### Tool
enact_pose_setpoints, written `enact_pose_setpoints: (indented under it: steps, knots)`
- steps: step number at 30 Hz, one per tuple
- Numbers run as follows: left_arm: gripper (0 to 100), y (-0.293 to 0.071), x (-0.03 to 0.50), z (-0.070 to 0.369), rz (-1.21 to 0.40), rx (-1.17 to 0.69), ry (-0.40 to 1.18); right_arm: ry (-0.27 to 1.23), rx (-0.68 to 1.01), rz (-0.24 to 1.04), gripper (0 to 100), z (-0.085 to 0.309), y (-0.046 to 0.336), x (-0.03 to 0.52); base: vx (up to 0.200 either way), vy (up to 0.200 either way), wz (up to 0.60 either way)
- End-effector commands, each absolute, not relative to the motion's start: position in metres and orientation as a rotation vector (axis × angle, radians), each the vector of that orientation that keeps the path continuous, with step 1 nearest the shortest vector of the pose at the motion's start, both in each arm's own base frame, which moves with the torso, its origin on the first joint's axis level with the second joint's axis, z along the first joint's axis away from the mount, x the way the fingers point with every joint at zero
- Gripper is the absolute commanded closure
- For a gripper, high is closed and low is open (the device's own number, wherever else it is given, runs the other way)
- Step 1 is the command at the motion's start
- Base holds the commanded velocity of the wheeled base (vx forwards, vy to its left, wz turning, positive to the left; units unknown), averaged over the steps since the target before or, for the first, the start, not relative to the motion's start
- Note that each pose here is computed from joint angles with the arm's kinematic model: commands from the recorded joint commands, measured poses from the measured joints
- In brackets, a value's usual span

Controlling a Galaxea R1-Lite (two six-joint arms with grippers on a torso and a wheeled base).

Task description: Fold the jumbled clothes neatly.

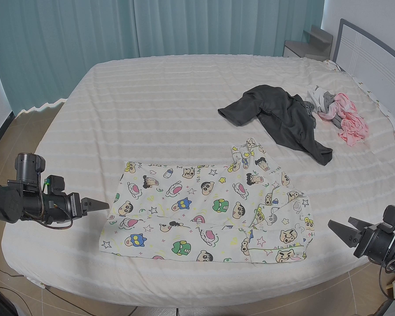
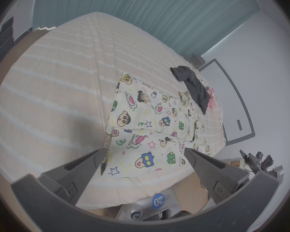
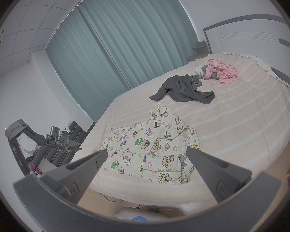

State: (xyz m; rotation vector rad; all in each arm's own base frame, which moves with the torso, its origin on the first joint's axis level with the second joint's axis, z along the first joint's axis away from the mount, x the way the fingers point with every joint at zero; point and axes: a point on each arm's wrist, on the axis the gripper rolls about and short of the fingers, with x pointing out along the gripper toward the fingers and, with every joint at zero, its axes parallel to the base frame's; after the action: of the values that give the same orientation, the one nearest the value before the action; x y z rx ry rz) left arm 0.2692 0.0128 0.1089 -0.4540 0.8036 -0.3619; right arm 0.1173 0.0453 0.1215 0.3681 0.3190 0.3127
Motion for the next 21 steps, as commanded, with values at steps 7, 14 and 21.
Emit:
enact_pose_setpoints:
  steps: [7, 14, 21]
  knots:
    - [0, 0.004, 0.257, 0.130, -0.361, -0.533, 0.755, 0.337, 0.364, 0.309, 0, 0.117, 0.044, 0.115, 0.000, 0.000, 0.00]
    - [0, -0.001, 0.255, 0.130, -0.380, -0.518, 0.759, 0.338, 0.365, 0.311, 0, 0.117, 0.044, 0.115, 0.143, 0.000, 0.00]
    - [0, -0.003, 0.256, 0.130, -0.387, -0.513, 0.759, 0.338, 0.365, 0.311, 0, 0.117, 0.044, 0.115, 0.200, 0.000, 0.00]
